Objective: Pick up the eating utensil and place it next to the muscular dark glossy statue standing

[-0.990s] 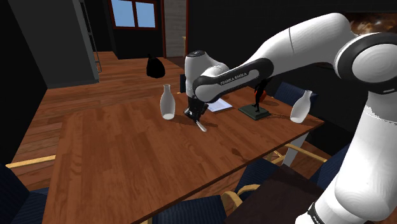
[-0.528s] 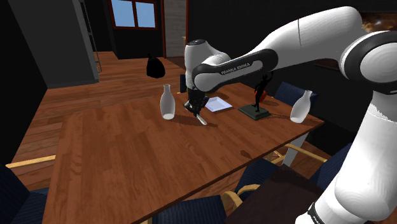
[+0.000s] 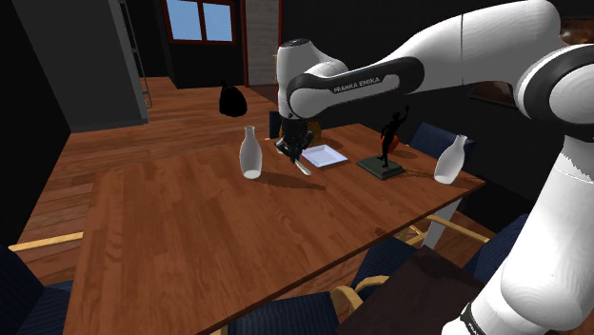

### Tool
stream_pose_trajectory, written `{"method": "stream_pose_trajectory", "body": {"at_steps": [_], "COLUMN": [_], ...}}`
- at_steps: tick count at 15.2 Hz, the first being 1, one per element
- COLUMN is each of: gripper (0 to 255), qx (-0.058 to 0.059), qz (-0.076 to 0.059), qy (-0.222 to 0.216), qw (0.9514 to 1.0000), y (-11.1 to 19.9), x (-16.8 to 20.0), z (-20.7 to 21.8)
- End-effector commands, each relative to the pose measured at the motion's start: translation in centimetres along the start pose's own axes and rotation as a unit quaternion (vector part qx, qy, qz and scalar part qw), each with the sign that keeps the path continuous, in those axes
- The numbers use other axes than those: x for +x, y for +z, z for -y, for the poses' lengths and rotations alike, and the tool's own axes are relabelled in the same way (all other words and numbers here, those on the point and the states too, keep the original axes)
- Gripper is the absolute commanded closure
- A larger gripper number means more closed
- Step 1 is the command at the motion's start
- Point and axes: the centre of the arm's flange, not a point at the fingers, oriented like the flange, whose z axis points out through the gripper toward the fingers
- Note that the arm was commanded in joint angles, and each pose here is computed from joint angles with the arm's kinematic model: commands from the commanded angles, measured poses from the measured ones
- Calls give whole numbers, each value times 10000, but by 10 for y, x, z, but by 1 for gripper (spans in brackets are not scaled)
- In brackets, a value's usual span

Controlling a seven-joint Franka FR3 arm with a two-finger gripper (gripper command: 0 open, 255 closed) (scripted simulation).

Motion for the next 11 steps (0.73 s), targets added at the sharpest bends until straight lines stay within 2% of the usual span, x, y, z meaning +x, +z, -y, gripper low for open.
{"method": "stream_pose_trajectory", "body": {"at_steps": [1, 11], "gripper": [255, 255], "qx": [0, 0], "qz": [2, 2], "qy": [-1, -1], "qw": [10000, 10000], "y": [-10, -62], "x": [2, 9], "z": [-2, -10]}}
